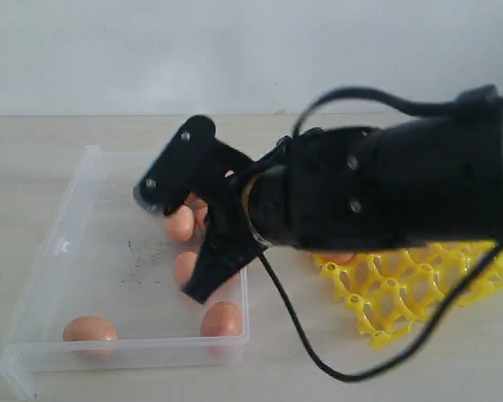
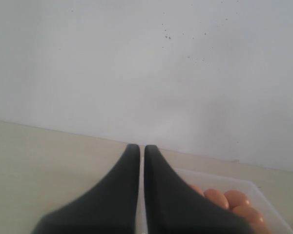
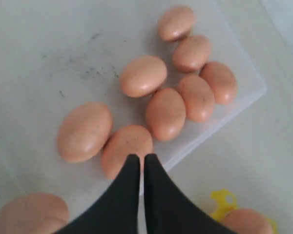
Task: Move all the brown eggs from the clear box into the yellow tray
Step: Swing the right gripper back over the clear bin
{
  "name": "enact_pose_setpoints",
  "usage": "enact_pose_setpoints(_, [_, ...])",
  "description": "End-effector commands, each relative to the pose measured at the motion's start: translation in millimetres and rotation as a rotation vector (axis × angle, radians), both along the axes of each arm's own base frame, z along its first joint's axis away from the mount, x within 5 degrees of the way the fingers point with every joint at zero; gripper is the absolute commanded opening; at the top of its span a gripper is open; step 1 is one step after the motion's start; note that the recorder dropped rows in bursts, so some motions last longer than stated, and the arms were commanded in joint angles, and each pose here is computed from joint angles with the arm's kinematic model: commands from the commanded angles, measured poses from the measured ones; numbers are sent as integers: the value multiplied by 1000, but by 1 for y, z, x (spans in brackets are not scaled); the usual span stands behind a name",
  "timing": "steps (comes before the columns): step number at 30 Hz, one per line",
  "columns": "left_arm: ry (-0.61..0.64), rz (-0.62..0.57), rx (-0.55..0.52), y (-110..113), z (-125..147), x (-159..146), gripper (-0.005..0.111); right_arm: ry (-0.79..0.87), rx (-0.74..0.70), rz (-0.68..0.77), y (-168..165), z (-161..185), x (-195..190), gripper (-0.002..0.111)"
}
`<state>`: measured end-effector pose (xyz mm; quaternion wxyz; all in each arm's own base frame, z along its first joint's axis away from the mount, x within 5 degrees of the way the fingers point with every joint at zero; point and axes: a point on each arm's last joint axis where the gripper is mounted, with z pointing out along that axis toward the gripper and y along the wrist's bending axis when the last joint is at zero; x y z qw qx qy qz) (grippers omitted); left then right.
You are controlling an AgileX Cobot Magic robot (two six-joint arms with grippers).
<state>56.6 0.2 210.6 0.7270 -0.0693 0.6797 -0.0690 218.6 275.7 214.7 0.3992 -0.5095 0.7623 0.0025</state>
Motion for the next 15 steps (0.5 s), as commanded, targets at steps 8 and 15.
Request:
enact_pose_setpoints(8, [-21,6,-18,1,3,-1,4,603,-61,-148,59,7,21,24])
enact_pose_setpoints(15, [-21,6,-18,1,3,-1,4,669,-105,-230,79,-7,55,51])
